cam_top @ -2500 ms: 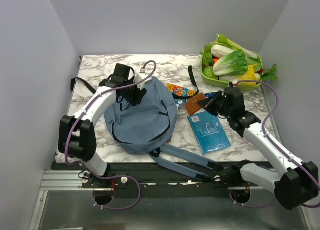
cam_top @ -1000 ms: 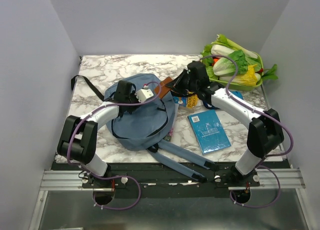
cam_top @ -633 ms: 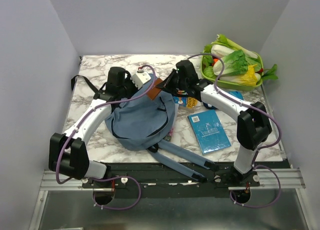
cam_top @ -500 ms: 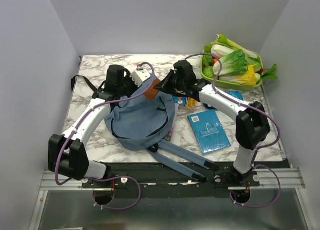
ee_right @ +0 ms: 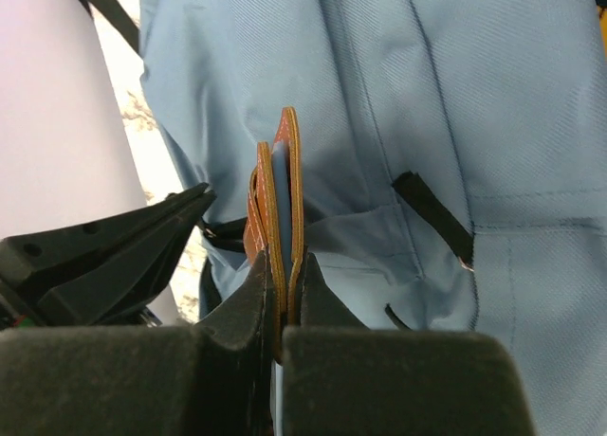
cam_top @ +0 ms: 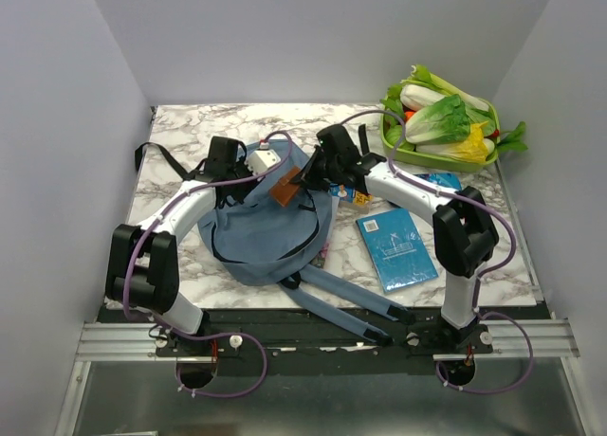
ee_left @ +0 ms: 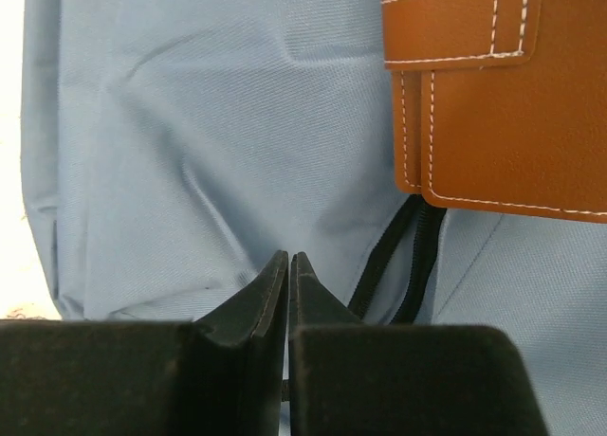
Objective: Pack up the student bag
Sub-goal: Place the personal item in the student bag.
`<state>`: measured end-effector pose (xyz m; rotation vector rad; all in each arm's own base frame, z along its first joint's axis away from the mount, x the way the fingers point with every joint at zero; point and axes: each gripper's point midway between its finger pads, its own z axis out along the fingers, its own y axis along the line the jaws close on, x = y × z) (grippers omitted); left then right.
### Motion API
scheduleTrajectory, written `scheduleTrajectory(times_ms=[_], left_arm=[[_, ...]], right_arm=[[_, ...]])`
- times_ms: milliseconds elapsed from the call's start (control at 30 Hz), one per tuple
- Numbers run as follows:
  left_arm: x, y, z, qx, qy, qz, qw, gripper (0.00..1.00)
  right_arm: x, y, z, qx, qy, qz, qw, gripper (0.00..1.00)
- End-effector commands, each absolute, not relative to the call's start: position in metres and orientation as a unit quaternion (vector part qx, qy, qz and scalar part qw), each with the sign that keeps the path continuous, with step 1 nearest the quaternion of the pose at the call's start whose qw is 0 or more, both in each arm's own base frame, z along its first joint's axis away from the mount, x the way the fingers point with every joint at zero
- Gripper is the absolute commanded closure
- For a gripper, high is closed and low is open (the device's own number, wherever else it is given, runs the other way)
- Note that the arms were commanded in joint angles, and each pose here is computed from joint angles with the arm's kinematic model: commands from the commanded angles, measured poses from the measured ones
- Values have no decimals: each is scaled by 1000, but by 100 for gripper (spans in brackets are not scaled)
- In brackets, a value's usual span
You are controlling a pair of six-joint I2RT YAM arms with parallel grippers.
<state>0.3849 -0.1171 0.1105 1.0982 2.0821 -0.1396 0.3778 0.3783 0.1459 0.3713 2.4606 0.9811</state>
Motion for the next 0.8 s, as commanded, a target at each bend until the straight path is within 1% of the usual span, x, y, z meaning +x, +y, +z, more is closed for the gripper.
scheduleTrajectory(times_ms=[0, 100, 233, 400, 500, 567, 700, 733, 767], left_arm=[[375, -124, 98, 444, 813, -84, 368, 87], [371, -129, 98, 446, 810, -100, 367, 84], [363, -133, 90, 449, 810, -111, 362, 75], [356, -136, 77, 457, 810, -116, 349, 72], [356, -142, 80, 451, 808, -127, 356, 71], [355, -150, 84, 450, 805, -136, 363, 69], [354, -166, 89, 450, 794, -141, 382, 57], [351, -166, 85, 451, 795, -137, 382, 47], [353, -171, 85, 455, 790, -135, 389, 45]], right_arm=[[354, 364, 112, 120, 921, 307, 206, 99], [342, 355, 96, 117, 930, 288, 195, 99], [330, 343, 83, 117, 937, 267, 193, 100], [329, 341, 73, 120, 940, 256, 189, 99], [331, 341, 75, 121, 940, 254, 193, 100], [333, 339, 74, 125, 940, 251, 196, 100], [332, 338, 71, 129, 941, 245, 193, 99], [332, 337, 70, 130, 941, 244, 193, 99], [331, 336, 69, 131, 942, 242, 192, 99]])
